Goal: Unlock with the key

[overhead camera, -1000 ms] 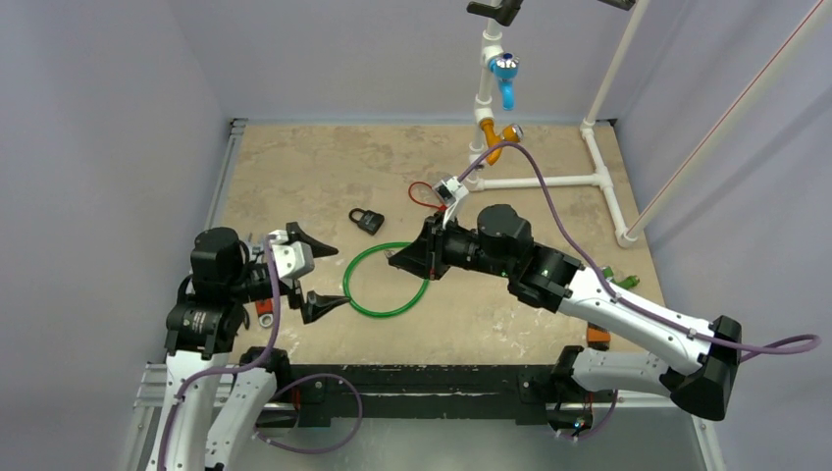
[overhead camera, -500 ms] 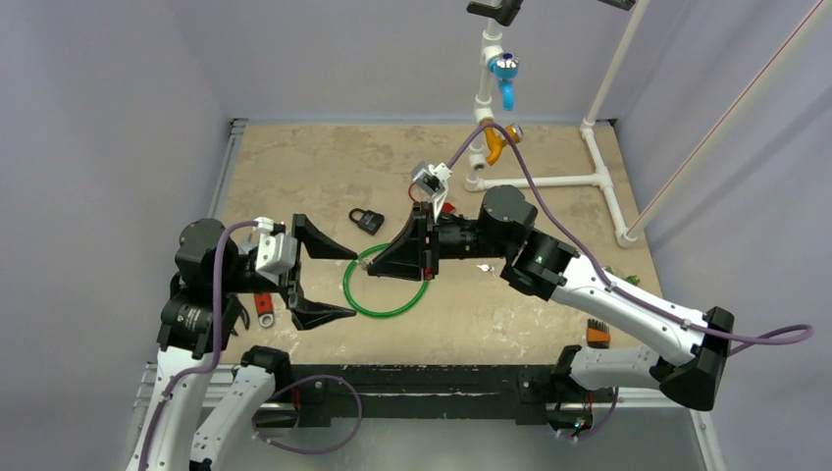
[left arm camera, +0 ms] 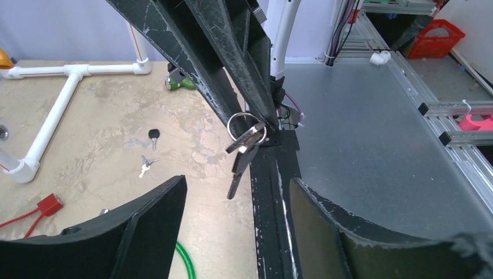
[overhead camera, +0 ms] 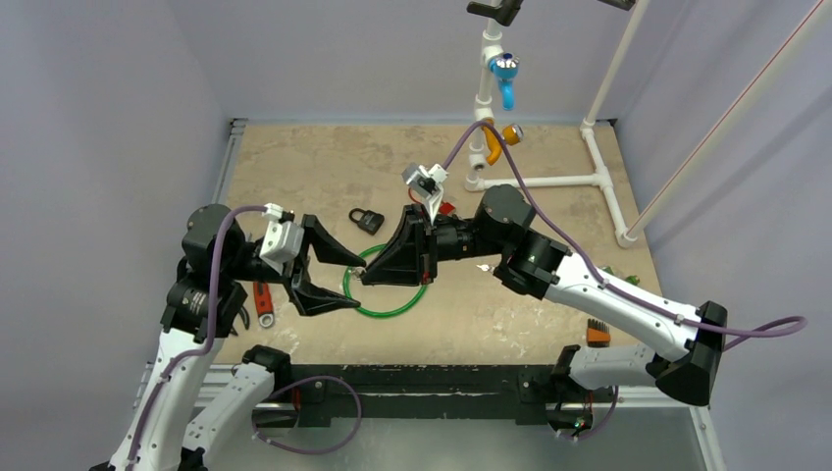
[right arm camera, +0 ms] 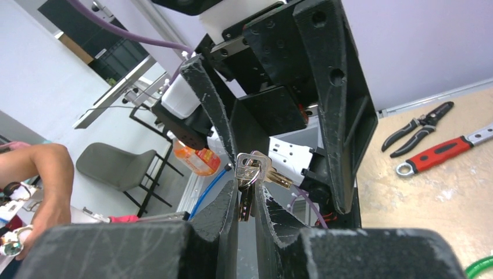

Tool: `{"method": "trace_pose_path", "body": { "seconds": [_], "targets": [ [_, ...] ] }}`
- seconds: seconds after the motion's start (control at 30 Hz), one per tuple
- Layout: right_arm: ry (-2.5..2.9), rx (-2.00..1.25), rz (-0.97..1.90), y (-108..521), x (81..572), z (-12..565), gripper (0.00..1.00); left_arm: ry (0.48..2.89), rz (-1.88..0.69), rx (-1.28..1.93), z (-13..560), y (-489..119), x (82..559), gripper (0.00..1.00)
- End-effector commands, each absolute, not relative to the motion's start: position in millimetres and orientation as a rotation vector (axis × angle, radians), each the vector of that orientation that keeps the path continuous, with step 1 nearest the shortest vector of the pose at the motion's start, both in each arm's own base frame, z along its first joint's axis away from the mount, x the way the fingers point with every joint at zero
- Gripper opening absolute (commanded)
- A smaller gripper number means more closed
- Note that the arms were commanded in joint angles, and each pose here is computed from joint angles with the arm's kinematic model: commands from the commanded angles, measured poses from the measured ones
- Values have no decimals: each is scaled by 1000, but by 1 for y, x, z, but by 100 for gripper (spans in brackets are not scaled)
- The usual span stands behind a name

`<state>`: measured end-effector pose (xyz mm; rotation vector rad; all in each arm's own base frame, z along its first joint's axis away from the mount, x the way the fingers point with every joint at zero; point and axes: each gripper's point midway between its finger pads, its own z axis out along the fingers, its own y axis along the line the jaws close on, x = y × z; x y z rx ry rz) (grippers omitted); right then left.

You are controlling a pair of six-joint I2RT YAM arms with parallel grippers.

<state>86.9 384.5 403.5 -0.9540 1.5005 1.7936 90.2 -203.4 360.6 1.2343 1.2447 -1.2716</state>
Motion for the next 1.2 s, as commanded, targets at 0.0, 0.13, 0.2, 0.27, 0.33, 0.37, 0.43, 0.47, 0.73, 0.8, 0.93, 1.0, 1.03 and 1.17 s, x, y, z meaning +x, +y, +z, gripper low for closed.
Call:
{"method": "trace_pose_path", "body": {
  "seconds": [0.0,0.13,0.2,0.27,0.33,0.37,0.43,0.47,0.73,0.8,0.93,1.0,1.03,1.17],
  "targets": [
    [1354,-993,1833,384,78,434,0,1137,-1240,1298,379,-205,83,62],
    [1340,-994,1843,386,79,433,0,1126,-1229,1308,380,-205,83,50],
    [1341,-995,1845,387,79,432,0,1112,-1216,1314,382,-205,83,37],
    [1340,-993,1843,387,79,430,0,1101,-1206,1321,382,-205,83,14],
    [1338,-989,1841,386,79,430,0,1093,-1198,1330,382,-205,81,0],
    [1334,-986,1839,385,79,431,0,1084,-1190,1340,382,-204,81,0],
    [1333,-977,1833,384,80,432,0,1079,-1183,1355,380,-203,78,0],
    [1334,-976,1829,384,80,431,0,1072,-1176,1365,379,-203,77,0],
    [1375,-1007,1796,375,75,420,0,893,-715,1531,369,-190,92,0],
    [1393,-1016,1775,372,74,415,4,775,-491,1591,368,-184,106,0],
    [1433,-1028,1738,367,74,405,29,482,-47,1708,356,-175,132,0],
    [1457,-1008,1722,366,77,401,39,292,174,1733,354,-174,143,0],
    [1458,-999,1717,366,78,401,40,197,270,1743,352,-175,146,0],
    [1467,-959,1729,372,84,401,47,-85,519,1690,358,-182,152,0]
  ]
}}
